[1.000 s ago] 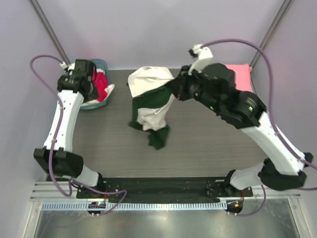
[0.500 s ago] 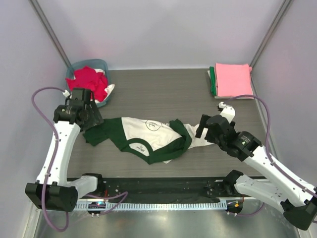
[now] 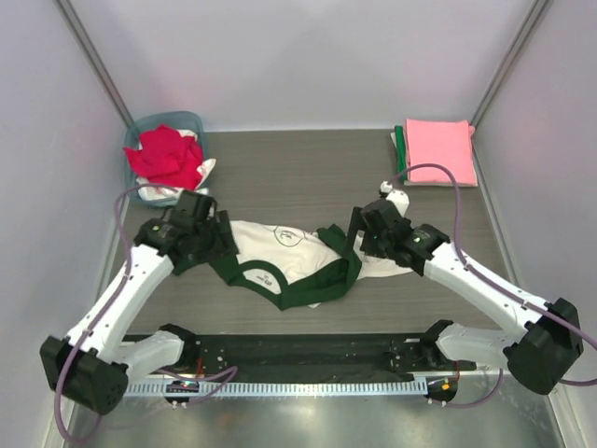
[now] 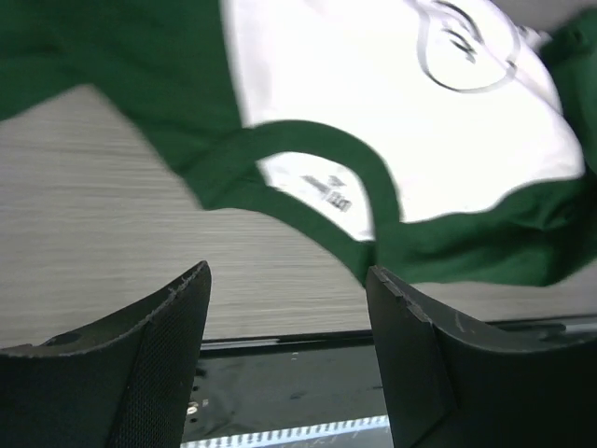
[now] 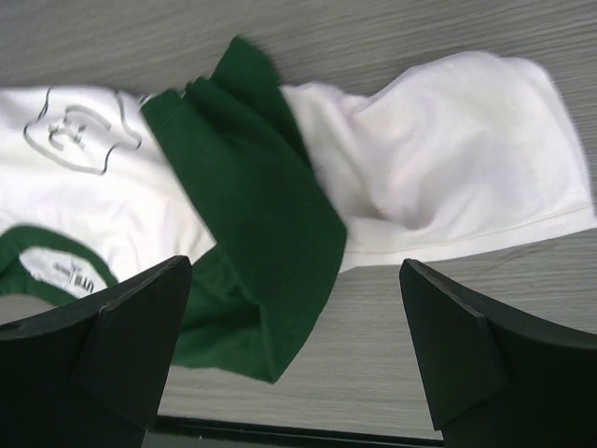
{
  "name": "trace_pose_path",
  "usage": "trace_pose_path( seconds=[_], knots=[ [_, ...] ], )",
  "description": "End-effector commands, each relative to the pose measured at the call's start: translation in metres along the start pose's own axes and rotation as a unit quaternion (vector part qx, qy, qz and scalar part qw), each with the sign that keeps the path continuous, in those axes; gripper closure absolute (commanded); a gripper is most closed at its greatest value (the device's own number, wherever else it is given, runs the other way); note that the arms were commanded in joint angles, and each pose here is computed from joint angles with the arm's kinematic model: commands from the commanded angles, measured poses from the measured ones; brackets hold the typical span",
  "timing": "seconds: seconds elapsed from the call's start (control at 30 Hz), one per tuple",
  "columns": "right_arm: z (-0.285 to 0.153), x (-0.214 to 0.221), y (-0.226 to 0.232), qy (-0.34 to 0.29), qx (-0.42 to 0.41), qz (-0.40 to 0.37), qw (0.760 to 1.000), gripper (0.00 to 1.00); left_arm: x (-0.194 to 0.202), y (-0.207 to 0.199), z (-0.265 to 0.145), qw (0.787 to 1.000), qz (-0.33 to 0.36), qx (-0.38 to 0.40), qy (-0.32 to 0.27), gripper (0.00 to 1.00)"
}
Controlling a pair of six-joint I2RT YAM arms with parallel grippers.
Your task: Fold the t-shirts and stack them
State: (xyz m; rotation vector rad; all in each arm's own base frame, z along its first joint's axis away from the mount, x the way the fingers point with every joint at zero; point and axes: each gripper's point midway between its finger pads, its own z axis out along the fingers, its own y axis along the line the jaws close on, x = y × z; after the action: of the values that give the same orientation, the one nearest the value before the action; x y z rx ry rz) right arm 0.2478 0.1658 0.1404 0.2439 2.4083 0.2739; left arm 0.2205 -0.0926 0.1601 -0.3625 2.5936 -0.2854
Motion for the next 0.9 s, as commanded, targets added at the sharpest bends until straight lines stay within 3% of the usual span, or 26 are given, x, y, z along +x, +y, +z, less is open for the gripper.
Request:
trace_pose_path(
  seconds=[0.0, 0.2, 0.4, 0.57, 0.87],
  knots=[
    [0.002, -0.027, -0.015, -0.029, 0.003, 0.047, 0.998, 0.00, 0.003, -0.070, 0.011, 0.997, 0.017, 0.076, -0.004, 0.31],
    [-0.003, -0.045, -0.062, -0.047, 0.023, 0.106, 0.993, 0.00, 0.008, -0.161, 0.047, 0.992, 0.047, 0.114, 0.018, 0.31],
    [-0.003, -0.020, -0.083, -0.025, 0.011, 0.139, 0.990, 0.00, -0.002, -0.238, 0.081, 0.988, 0.070, 0.138, 0.029, 0.32],
    [-0.007, -0.009, -0.081, -0.018, -0.011, 0.148, 0.989, 0.00, 0.003, -0.257, 0.130, 0.989, 0.072, 0.115, 0.054, 0.32],
    [-0.003, -0.001, -0.087, -0.012, -0.004, 0.143, 0.990, 0.00, 0.020, -0.268, 0.160, 0.990, 0.059, 0.099, 0.085, 0.39]
  ],
)
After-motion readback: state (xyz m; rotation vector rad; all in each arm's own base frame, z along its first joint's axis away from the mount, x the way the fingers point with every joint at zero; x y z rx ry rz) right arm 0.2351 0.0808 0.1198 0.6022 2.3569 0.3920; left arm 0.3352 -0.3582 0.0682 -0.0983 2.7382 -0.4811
